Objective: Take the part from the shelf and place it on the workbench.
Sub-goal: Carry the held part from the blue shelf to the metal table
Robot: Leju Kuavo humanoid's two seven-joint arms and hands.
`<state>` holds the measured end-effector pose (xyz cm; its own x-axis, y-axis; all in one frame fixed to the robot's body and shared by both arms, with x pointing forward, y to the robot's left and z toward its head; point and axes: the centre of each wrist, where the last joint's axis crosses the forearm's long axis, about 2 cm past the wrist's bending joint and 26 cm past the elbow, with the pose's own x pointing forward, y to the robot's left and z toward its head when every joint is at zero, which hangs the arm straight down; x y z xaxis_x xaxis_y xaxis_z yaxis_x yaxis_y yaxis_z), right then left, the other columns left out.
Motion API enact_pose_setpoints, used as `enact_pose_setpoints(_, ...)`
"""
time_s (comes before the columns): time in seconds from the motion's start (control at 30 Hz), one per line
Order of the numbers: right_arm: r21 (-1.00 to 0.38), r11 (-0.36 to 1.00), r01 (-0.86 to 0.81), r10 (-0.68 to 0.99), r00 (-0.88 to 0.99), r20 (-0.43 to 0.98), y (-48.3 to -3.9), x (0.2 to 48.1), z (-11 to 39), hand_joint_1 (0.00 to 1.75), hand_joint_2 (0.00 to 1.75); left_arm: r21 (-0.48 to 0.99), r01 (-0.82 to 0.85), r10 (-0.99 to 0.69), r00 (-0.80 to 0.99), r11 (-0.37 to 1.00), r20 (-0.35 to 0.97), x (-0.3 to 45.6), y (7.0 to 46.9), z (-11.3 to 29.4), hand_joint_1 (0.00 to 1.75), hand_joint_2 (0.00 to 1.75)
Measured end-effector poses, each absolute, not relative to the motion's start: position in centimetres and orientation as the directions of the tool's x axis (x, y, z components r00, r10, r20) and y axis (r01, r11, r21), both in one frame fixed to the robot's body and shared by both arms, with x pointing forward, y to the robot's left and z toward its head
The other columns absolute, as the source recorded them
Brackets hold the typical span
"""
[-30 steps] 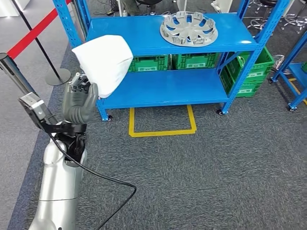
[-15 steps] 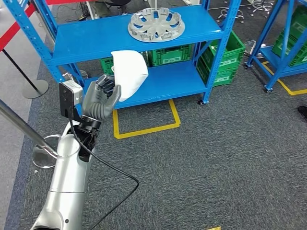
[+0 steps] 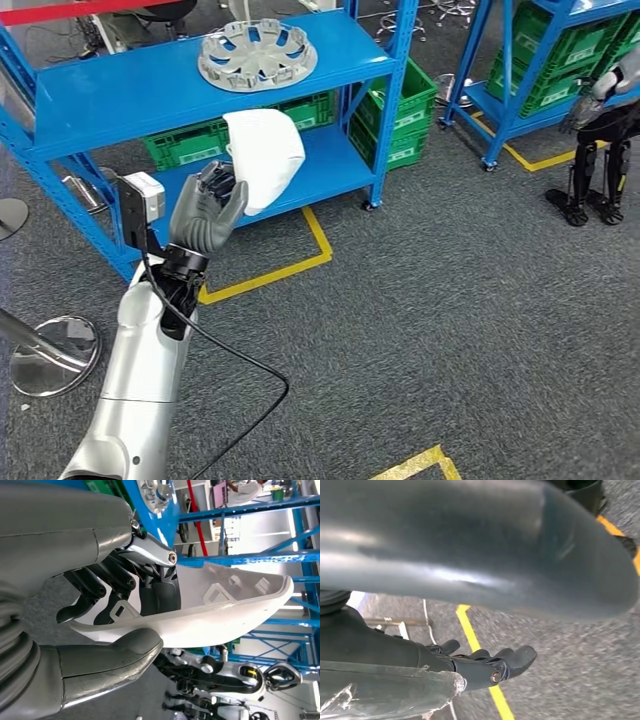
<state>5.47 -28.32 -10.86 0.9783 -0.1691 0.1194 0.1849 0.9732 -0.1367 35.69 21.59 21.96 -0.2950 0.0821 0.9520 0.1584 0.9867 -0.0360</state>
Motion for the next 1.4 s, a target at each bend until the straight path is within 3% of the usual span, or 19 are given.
enact_pose_setpoints(0.37,-0.139,0.972,0.189,-0.171,0.976,0.131,-28.4,6.1,-10.8,0.0,0.0,-0.034,0.146,0.075,-0.288,0.989,0.955,35.5,21.6,21.6,1.75,1.75)
enact_pose_setpoints(0.57,-0.142,0.972,0.185,-0.166,0.977,0.137,-28.6,5.9,-10.8,0.0,0.0,-0.144,0.226,0.206,-0.282,0.964,0.937,35.3,21.7,21.2,1.75,1.75)
enact_pose_setpoints(1.4,-0.146,0.972,0.185,-0.165,0.976,0.141,-28.9,5.8,-10.8,0.0,0.0,-0.054,0.181,0.105,-0.291,0.982,0.951,34.4,21.7,20.2,1.75,1.75)
